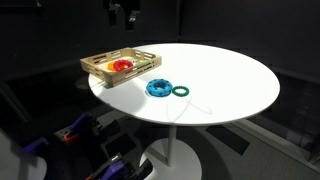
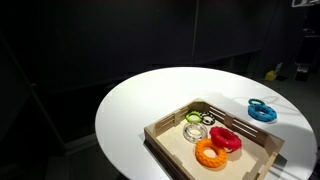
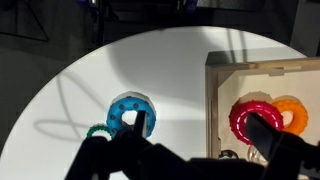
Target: Pick up the red ring from the tray and put it on the table
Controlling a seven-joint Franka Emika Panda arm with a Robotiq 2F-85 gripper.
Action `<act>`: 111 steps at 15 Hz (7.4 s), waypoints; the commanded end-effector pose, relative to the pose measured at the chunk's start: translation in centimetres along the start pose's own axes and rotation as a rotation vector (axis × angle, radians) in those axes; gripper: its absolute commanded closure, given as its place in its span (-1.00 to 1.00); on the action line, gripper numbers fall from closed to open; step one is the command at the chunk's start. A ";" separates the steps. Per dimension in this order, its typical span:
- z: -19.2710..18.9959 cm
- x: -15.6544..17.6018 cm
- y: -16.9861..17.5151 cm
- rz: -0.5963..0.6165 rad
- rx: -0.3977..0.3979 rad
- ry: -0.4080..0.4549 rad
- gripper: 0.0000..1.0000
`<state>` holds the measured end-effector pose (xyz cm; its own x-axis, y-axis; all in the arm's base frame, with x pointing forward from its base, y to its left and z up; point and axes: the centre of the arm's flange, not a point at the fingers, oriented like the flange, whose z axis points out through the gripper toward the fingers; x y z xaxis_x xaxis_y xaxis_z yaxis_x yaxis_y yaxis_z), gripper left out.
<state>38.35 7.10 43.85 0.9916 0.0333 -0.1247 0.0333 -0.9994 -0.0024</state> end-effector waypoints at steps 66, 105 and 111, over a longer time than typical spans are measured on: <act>13.9 7.2 -17.5 -0.262 0.119 0.119 0.84; 9.5 7.4 2.0 0.102 0.036 0.160 -1.00; 6.1 5.5 -0.6 0.035 0.094 0.084 -1.00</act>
<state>43.83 7.35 34.14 0.9990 -0.0392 -0.0191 -0.0406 -0.9962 -0.0767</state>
